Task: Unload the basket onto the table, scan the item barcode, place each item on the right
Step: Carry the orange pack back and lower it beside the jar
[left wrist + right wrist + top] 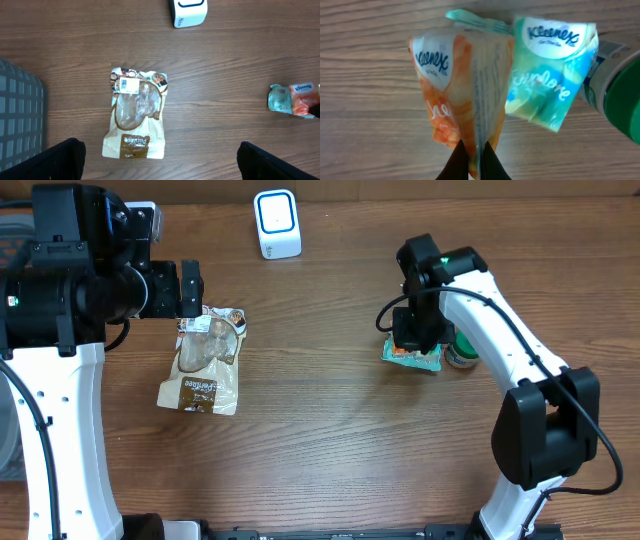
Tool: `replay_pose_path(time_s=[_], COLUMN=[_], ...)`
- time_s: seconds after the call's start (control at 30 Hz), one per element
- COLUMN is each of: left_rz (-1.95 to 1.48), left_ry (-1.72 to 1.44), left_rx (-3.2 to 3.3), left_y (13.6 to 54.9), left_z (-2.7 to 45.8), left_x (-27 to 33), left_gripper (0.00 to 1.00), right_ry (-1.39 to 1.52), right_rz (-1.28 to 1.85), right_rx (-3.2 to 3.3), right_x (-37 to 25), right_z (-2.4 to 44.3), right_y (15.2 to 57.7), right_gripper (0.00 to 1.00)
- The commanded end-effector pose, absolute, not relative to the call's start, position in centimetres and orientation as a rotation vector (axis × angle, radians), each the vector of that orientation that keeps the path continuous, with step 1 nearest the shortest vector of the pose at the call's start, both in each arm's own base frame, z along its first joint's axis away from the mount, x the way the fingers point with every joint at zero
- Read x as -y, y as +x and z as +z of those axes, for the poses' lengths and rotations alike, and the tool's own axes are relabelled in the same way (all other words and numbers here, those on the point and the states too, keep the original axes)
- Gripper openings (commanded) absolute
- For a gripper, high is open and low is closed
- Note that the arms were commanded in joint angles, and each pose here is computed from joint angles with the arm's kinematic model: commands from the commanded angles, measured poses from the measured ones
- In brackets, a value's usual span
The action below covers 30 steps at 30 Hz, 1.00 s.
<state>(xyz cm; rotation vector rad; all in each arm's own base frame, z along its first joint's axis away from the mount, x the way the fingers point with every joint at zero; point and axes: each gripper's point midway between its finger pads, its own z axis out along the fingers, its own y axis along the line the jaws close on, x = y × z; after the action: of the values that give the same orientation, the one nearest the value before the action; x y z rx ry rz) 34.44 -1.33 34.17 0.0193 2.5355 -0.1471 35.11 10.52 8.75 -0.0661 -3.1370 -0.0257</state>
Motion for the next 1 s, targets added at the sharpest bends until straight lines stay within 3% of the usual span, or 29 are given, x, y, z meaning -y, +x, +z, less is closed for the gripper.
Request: replay_pose_path(time_s=[0.0, 0.6, 0.8, 0.97], left_rz=[-0.142, -0.142, -0.142, -0.142], left_ry=[0.012, 0.012, 0.012, 0.012], left_rx=[-2.519, -2.519, -2.519, -2.519], left_y=[34.4, 34.4, 34.4, 34.4], left_z=[34.7, 34.7, 34.7, 34.7], left_x=[1.2, 1.2, 1.2, 1.2], left_gripper=[1.00, 1.00, 1.00, 0.99], right_ry=[-0.120, -0.332, -0.308, -0.309], right_rz=[-0.020, 0.125, 0.109, 0.090], right_rx=[3.113, 3.053, 3.042, 3.045], right_x=[-9.4, -3.9, -4.1, -4.3], right_z=[7.5, 4.9, 5.0, 6.7], right_y=[34.6, 33.5, 33.2, 33.7], right_gripper=[0.04, 0.07, 0.36, 0.42])
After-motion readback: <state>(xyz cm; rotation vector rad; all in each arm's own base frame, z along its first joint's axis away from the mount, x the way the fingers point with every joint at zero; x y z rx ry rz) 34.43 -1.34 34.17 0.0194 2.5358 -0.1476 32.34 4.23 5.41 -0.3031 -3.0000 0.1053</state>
